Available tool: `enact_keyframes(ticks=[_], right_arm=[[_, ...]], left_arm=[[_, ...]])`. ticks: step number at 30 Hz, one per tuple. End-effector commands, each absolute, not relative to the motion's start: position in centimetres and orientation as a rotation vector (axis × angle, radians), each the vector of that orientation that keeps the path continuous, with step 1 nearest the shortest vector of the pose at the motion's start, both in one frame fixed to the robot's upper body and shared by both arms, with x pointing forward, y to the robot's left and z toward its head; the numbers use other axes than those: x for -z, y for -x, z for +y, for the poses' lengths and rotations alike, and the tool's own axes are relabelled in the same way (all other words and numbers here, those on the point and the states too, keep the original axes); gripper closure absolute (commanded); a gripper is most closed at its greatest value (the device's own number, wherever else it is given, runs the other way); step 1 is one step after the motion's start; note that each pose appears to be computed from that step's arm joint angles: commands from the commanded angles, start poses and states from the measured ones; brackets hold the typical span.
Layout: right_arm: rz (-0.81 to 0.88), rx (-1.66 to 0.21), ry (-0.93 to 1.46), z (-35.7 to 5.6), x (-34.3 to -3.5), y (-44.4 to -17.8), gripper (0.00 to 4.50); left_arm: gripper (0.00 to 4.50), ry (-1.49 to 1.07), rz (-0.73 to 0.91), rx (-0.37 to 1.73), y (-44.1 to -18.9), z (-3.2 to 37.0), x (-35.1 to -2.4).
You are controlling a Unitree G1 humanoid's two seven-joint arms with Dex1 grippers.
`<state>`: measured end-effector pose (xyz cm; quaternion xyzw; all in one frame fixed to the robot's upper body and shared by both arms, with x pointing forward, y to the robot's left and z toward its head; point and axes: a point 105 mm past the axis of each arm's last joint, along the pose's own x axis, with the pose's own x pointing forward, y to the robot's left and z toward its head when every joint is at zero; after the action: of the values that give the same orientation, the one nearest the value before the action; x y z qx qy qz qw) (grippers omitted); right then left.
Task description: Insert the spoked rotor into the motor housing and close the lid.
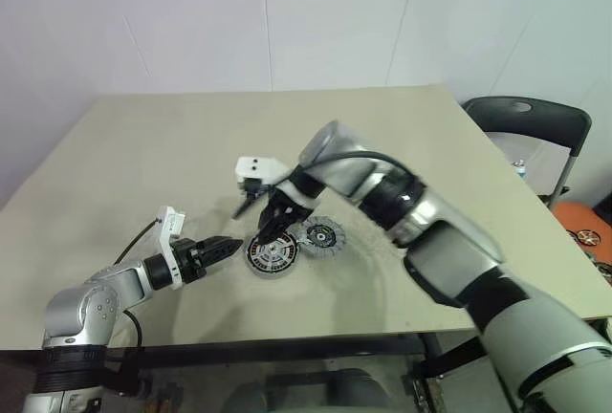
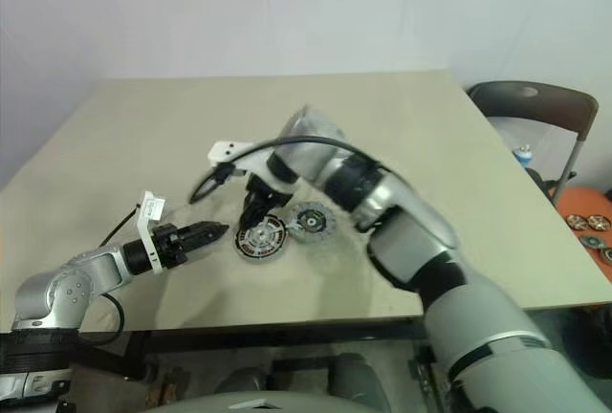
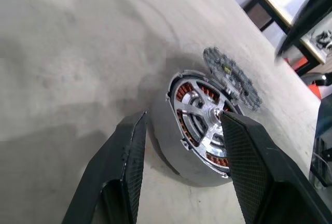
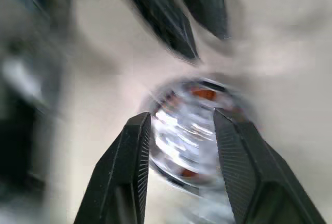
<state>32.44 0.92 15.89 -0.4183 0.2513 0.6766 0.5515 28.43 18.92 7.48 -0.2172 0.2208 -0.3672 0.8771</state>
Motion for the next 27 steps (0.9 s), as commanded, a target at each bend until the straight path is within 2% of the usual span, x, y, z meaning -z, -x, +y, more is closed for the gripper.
enact_keyframes(ticks=[1, 4, 7, 11, 17, 27], right_arm=[[0.349, -1.736, 1.383, -1.2, -15.6, -30.9, 2.49], [0.278, -1.799, 1.619, -3.7, -14.3, -30.5, 2.49], [0.26, -1.851, 1.589, -3.2, -13.7, -29.6, 2.49], [0.205, -1.791, 1.594, -1.4, -13.0, -30.7, 2.49], [0.157, -1.756, 1.634, -0.1, -11.7, -31.1, 2.49], [0.232, -1.781, 1.67, -1.3, -10.2, -31.1, 2.49]], left_arm=[[2.07, 0.434, 0.423, 0.764, -28.6, 19.4, -8.6], [2.07, 0.435, 0.427, 0.763, -28.6, 19.5, -8.5], [2.07, 0.43, 0.429, 0.766, -28.8, 19.6, -8.5], [2.07, 0.423, 0.434, 0.775, -29.0, 19.5, -8.6], [2.07, 0.418, 0.434, 0.777, -29.1, 19.5, -8.7], [2.07, 0.416, 0.435, 0.761, -28.8, 20.0, -8.7]])
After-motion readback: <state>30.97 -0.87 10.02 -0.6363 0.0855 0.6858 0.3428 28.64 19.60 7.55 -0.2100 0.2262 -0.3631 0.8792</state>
